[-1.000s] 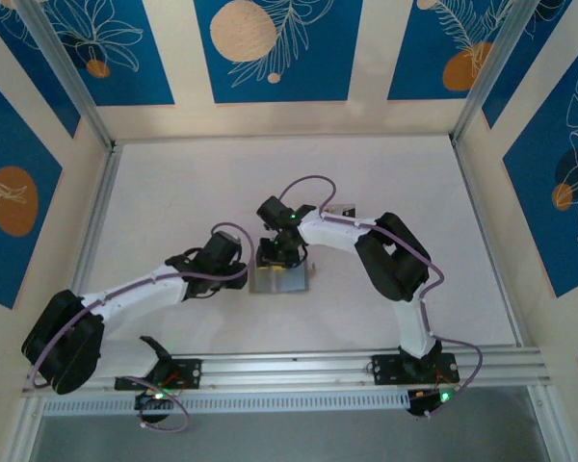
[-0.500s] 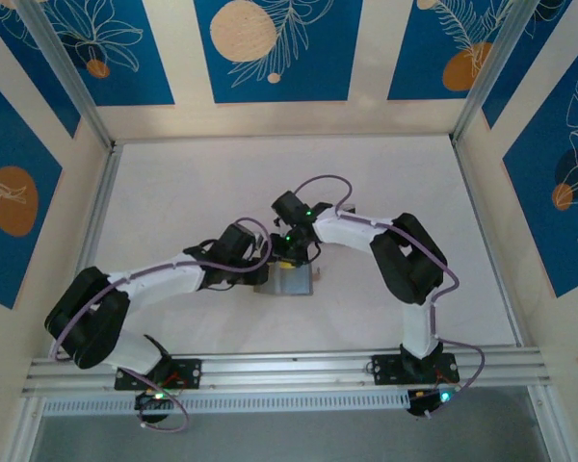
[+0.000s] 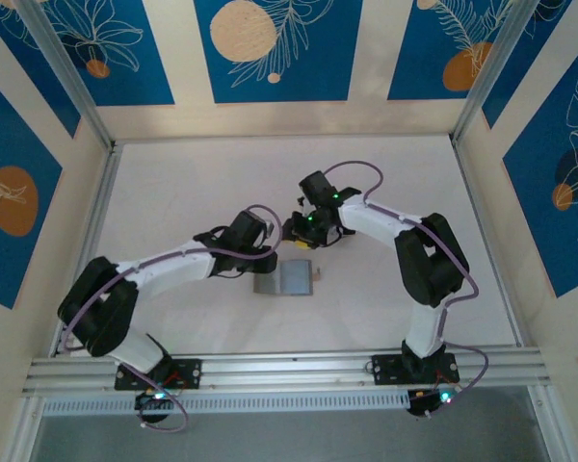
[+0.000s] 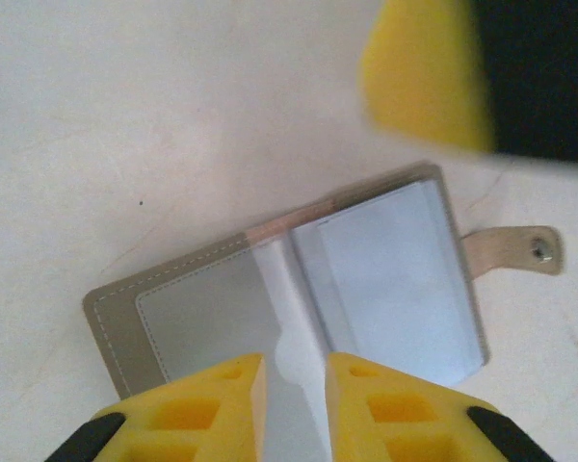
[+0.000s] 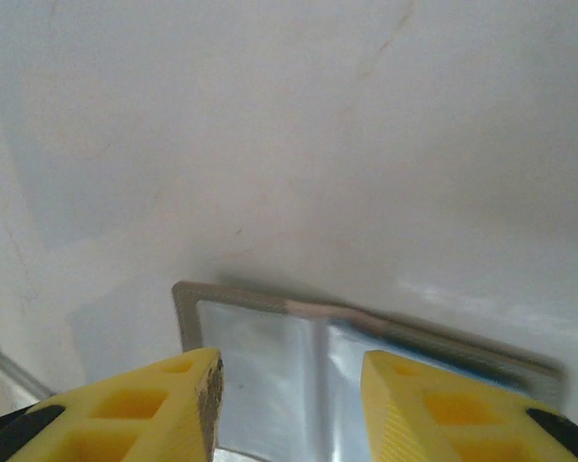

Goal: Put the credit cards into the card holder

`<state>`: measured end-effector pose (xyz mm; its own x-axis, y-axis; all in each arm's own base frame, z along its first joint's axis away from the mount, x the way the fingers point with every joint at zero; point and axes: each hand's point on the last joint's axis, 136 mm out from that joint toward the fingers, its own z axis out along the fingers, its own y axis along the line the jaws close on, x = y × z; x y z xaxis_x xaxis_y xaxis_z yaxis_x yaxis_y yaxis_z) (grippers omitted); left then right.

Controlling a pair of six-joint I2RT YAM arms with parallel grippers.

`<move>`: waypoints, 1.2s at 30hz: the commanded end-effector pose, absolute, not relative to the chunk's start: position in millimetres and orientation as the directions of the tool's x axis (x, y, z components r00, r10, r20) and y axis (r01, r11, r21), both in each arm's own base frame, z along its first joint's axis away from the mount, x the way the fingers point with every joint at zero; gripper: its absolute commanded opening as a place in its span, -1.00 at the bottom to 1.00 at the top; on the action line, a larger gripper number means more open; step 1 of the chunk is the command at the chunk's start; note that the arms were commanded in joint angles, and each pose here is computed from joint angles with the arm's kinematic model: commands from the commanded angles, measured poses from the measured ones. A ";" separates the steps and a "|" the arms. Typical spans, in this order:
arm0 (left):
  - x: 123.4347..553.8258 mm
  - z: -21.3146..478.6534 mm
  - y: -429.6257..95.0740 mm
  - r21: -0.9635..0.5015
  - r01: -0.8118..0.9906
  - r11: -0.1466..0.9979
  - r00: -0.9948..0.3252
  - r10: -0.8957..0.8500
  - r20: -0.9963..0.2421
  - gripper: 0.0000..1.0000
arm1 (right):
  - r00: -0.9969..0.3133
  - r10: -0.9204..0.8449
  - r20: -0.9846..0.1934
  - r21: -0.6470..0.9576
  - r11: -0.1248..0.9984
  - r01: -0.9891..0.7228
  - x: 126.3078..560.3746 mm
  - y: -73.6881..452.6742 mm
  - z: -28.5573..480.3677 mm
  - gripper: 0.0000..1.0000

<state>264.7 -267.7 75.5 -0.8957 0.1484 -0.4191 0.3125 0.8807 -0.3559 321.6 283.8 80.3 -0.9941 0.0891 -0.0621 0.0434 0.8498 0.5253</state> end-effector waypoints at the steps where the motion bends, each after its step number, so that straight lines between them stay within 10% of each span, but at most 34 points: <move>1: 257.3 54.5 -268.4 -0.332 0.331 0.883 -0.908 0.202 -0.368 -0.56 | -0.982 0.114 -0.151 0.411 0.911 0.042 325.0 248.6 102.4 -0.13; 18: 232.8 4.0 -234.9 -0.252 0.297 0.921 -0.930 0.219 -0.296 -0.56 | -0.911 0.296 -0.288 0.140 0.954 0.265 364.2 111.8 115.5 -0.16; 36: 229.4 1.8 -235.4 -0.275 0.278 0.920 -0.937 0.197 -0.290 -0.57 | -0.936 0.271 -0.226 0.128 0.960 0.247 382.4 118.7 86.4 -0.44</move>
<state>251.2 -252.1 23.6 -0.9086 0.1786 -0.3775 0.3067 0.8989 -0.3129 376.2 111.8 80.7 -0.9293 0.2933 -0.2243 0.2722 0.9547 0.1202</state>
